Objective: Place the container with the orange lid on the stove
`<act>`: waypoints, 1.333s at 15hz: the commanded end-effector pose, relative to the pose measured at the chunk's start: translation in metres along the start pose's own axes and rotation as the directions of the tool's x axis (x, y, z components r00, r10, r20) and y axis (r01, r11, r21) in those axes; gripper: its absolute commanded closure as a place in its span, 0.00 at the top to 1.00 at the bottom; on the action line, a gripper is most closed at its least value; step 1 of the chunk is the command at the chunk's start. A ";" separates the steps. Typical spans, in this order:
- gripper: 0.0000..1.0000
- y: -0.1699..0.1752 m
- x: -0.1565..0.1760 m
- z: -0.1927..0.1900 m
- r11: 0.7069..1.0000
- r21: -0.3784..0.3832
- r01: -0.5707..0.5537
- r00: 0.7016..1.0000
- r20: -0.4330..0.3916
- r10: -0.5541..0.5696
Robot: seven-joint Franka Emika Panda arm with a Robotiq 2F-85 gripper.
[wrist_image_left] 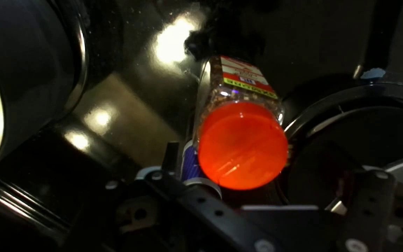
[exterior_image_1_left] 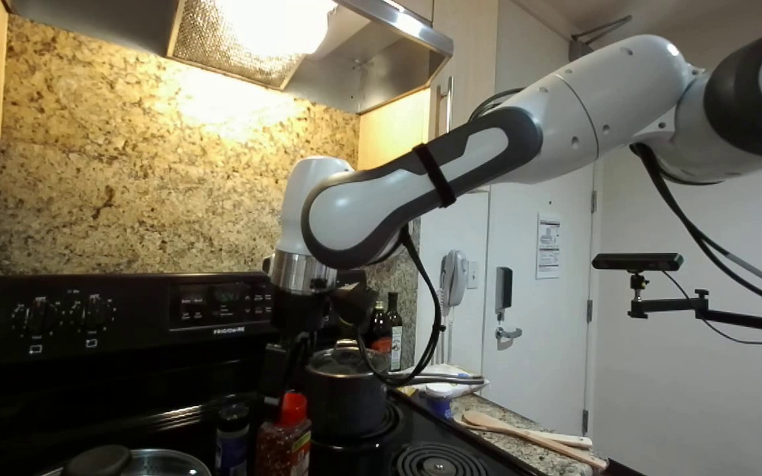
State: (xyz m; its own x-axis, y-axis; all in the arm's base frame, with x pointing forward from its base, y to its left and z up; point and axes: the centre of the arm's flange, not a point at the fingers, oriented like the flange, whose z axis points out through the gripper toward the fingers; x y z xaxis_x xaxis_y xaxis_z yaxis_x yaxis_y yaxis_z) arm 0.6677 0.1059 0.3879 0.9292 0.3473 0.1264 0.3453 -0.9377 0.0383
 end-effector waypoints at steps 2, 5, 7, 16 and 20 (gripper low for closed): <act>1.00 -0.016 -0.026 -0.052 1.000 -0.007 0.022 1.000 -0.021 -0.022; 1.00 -0.023 -0.073 -0.074 0.999 -0.016 0.033 0.999 -0.030 -0.033; 1.00 -0.022 -0.110 -0.073 1.000 -0.014 0.013 0.999 -0.038 -0.013; 1.00 -0.017 -0.259 -0.080 0.982 0.015 -0.187 0.981 -0.048 0.188; 1.00 -0.020 -0.331 -0.097 0.975 0.038 -0.219 0.975 -0.037 0.221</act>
State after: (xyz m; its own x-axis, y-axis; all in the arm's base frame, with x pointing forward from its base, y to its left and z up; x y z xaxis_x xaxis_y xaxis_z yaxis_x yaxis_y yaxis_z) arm 0.4113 0.0237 0.4273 0.9745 0.1677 0.1489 0.1707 -0.9853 -0.0075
